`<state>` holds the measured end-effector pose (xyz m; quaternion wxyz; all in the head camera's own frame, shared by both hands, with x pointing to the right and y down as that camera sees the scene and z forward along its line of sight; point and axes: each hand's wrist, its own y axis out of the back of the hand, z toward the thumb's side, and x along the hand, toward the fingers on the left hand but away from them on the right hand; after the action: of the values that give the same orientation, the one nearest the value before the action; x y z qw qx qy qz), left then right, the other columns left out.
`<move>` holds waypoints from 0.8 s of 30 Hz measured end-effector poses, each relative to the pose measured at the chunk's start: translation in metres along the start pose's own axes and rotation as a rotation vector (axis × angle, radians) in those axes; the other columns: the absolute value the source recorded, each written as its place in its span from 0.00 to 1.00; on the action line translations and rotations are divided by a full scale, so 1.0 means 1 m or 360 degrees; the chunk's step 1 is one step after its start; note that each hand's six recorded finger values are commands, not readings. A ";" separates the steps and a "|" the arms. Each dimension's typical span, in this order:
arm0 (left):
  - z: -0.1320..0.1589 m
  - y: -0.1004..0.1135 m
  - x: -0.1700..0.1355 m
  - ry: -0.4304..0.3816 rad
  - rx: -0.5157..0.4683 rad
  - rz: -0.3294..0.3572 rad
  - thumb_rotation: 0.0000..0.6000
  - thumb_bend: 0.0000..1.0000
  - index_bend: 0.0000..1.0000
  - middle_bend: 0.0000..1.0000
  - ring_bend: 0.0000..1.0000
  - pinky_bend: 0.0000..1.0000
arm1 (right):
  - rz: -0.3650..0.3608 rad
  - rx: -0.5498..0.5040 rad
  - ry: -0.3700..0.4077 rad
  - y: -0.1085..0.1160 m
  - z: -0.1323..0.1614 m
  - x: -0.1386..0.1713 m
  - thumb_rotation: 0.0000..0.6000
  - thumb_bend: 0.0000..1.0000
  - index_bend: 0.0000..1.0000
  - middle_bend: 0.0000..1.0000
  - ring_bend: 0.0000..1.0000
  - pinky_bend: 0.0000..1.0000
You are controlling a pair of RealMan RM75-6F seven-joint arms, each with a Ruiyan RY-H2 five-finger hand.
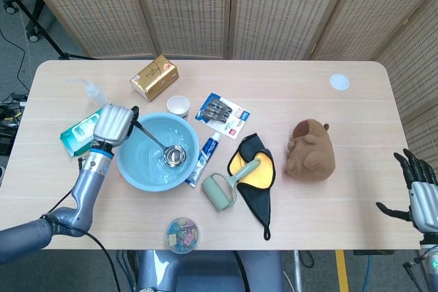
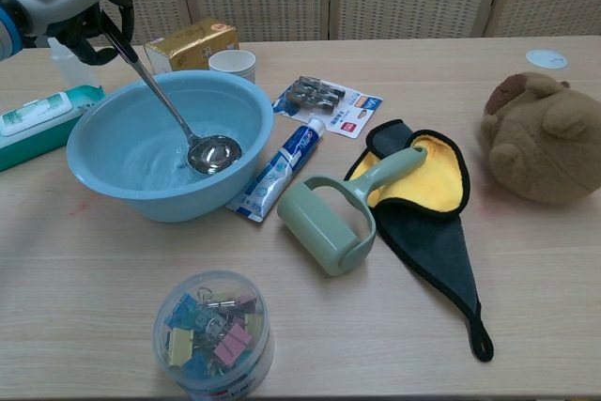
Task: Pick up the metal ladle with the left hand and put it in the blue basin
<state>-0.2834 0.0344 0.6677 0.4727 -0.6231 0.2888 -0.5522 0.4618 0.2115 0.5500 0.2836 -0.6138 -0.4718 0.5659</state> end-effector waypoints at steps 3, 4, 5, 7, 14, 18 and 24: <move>-0.006 0.002 -0.002 0.0008 -0.0035 0.0007 1.00 0.62 0.91 0.95 0.80 0.73 | 0.0004 0.0006 0.0001 -0.001 0.000 0.000 1.00 0.00 0.00 0.00 0.00 0.00; -0.008 0.003 -0.002 0.0011 -0.0049 0.0010 1.00 0.62 0.91 0.95 0.80 0.73 | 0.0006 0.0008 0.0001 -0.002 0.000 0.000 1.00 0.00 0.00 0.00 0.00 0.00; -0.010 0.004 -0.003 0.0013 -0.0062 0.0013 1.00 0.62 0.91 0.95 0.80 0.73 | 0.0006 0.0009 0.0001 -0.002 0.001 0.000 1.00 0.00 0.00 0.00 0.00 0.00; -0.013 0.007 -0.004 0.0018 -0.0089 0.0023 1.00 0.62 0.91 0.95 0.80 0.73 | 0.0008 0.0010 0.0002 -0.002 0.001 0.000 1.00 0.00 0.00 0.00 0.00 0.00; -0.022 0.017 -0.006 0.0033 -0.0181 0.0059 1.00 0.62 0.92 0.95 0.80 0.73 | 0.0013 0.0015 0.0007 -0.004 0.002 0.001 1.00 0.00 0.00 0.00 0.00 0.00; -0.026 0.024 -0.006 0.0044 -0.0226 0.0071 1.00 0.62 0.92 0.95 0.80 0.73 | 0.0013 0.0020 0.0009 -0.004 0.003 0.001 1.00 0.00 0.00 0.00 0.00 0.00; -0.030 0.037 -0.010 0.0052 -0.0295 0.0095 1.00 0.62 0.92 0.95 0.80 0.73 | 0.0019 0.0024 0.0011 -0.005 0.003 0.001 1.00 0.00 0.00 0.00 0.00 0.00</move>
<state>-0.3081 0.0206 0.6284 0.4245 -0.6462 0.3645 -0.5189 0.4571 0.2136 0.5538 0.2865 -0.6163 -0.4629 0.5690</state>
